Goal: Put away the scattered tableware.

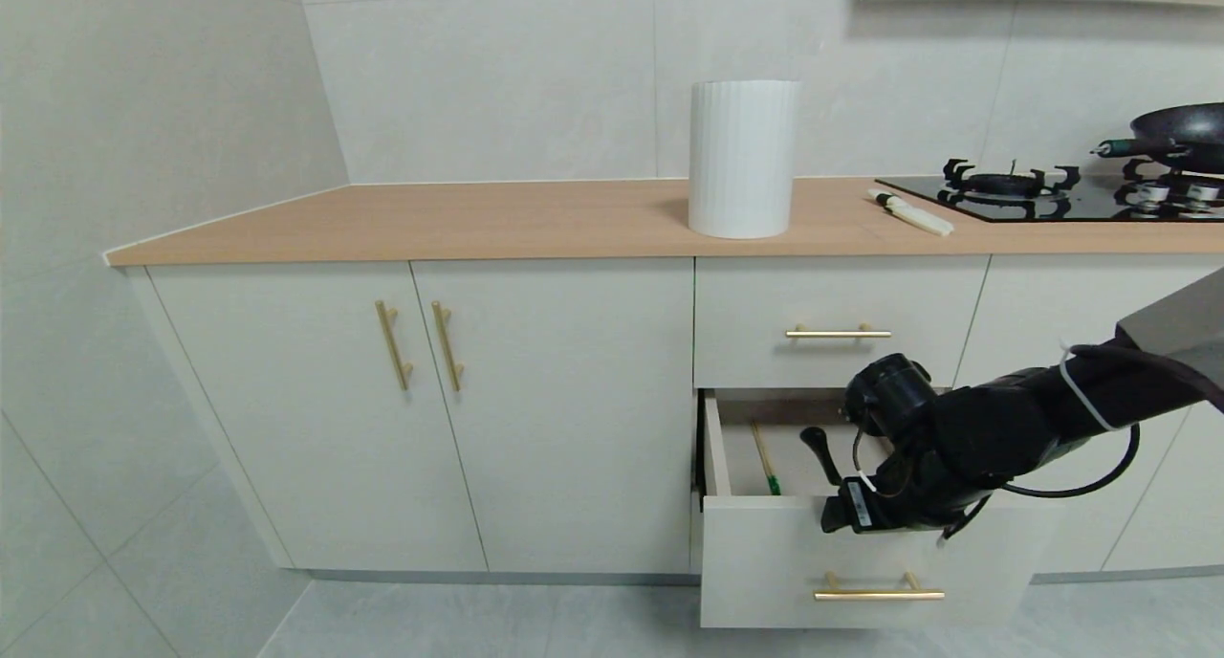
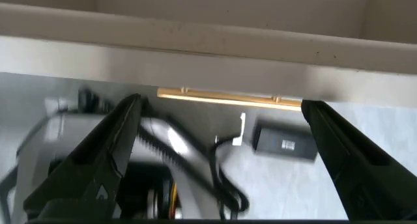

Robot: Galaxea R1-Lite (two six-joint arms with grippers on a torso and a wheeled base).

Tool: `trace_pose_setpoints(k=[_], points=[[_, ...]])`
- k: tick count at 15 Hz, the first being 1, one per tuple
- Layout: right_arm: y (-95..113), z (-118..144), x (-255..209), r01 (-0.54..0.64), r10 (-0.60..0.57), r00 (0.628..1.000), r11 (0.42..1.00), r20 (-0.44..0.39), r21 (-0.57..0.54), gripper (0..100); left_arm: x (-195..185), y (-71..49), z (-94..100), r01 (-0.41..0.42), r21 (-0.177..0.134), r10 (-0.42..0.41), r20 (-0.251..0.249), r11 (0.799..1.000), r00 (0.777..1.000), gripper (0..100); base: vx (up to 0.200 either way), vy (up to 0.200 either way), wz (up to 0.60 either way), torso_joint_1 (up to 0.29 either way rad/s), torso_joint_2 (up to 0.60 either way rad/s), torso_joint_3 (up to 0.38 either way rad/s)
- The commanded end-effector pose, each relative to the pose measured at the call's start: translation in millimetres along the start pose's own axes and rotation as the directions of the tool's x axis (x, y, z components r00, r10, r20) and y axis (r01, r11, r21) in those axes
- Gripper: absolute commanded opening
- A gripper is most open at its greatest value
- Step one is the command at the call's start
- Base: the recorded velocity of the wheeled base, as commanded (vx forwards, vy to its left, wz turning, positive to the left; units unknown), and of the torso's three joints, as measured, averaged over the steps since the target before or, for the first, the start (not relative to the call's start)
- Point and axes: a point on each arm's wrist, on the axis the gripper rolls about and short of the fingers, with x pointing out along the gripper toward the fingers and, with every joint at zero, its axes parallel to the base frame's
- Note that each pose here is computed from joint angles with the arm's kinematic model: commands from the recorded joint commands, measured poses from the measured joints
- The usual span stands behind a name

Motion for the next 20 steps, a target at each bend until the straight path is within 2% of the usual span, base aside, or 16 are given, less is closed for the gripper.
trace_pose_setpoints(k=[1, 7, 9, 13, 15, 20], points=[[0, 2, 20, 0.009, -0.009, 1.000, 1.000, -0.012, 0.011, 100, 0, 0.0, 0.0, -0.001, 0.000, 0.001, 0.000, 1.000, 1.000, 100, 0.000, 0.000, 0.00, 0.000, 0.00, 0.000], [-12, 38, 57, -0.003, -0.008, 0.993, 0.996, 0.121, 0.090, 100, 0, 0.0, 0.0, -0.001, 0.000, 0.001, 0.000, 1.000, 1.000, 100, 0.000, 0.000, 0.00, 0.000, 0.00, 0.000], [-13, 45, 74, -0.010, -0.012, 0.982, 0.993, 0.191, 0.117, 100, 0, 0.0, 0.0, -0.001, 0.000, 0.001, 0.000, 1.000, 1.000, 100, 0.000, 0.000, 0.00, 0.000, 0.00, 0.000], [-13, 51, 104, -0.029, -0.022, 0.947, 0.988, 0.320, 0.153, 100, 0, 0.0, 0.0, 0.001, 0.000, -0.001, 0.000, 1.000, 1.000, 100, 0.000, 0.000, 0.00, 0.000, 0.00, 0.000], [-19, 55, 116, -0.036, -0.036, 0.922, 0.983, 0.385, 0.178, 100, 0, 0.0, 0.0, -0.001, 0.000, 0.001, 0.000, 1.000, 1.000, 100, 0.000, 0.000, 0.00, 0.000, 0.00, 0.000], [-28, 65, 135, -0.056, -0.062, 0.884, 0.970, 0.464, 0.236, 100, 0, 0.0, 0.0, -0.001, 0.000, 0.001, 0.000, 1.000, 1.000, 100, 0.000, 0.000, 0.00, 0.000, 0.00, 0.000]])
